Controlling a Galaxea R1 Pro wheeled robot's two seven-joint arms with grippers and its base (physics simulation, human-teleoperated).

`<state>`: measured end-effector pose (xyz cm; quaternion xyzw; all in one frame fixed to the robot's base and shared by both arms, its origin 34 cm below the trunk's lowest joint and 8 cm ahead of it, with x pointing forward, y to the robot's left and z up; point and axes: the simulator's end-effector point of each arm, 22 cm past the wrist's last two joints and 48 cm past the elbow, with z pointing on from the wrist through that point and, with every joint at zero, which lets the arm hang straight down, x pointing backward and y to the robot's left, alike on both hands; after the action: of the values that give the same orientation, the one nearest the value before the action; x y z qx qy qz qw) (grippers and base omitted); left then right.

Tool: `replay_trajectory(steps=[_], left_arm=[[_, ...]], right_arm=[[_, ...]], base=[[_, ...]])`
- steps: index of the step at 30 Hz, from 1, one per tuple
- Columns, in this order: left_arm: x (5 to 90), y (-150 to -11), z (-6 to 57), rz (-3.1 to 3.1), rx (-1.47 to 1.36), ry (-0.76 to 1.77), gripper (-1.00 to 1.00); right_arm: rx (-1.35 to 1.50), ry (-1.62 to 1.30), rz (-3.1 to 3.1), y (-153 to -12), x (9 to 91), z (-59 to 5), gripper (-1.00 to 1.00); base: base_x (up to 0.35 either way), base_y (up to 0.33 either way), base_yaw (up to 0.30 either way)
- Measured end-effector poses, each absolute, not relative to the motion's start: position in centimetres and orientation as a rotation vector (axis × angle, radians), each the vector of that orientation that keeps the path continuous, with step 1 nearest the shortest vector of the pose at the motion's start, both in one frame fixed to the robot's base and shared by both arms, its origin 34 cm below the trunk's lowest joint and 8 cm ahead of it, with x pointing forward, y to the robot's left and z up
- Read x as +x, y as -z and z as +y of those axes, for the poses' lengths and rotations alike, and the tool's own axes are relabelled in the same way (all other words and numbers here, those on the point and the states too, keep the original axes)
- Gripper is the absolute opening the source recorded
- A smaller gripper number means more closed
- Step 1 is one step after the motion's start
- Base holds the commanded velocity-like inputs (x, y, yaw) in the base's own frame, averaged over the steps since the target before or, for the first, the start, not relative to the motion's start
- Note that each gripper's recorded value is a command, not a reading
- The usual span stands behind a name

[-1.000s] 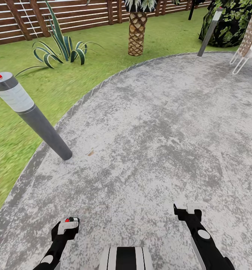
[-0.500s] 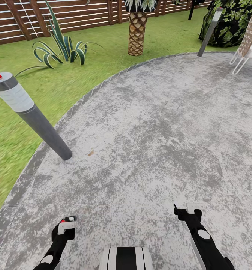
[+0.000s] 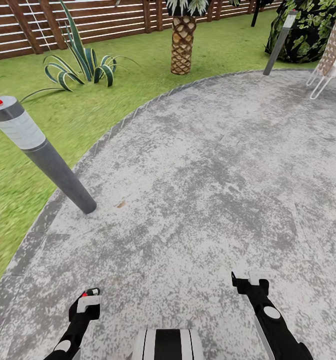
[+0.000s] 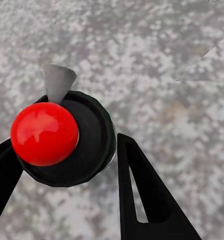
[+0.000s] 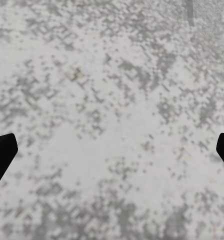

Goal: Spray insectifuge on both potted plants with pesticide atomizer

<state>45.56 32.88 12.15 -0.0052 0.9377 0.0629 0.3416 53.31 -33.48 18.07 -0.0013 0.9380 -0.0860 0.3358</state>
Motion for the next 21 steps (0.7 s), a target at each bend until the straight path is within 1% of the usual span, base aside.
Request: replay_trajectory(steps=[21], left_arm=[[47.5,-14.3,32.8,2.387,-0.016,-0.159,-1.00]], right_arm=[[0.001,0.221,2.393,-20.7,55.0,-33.4,1.00]], base=[[0.000,0.000,0.000]])
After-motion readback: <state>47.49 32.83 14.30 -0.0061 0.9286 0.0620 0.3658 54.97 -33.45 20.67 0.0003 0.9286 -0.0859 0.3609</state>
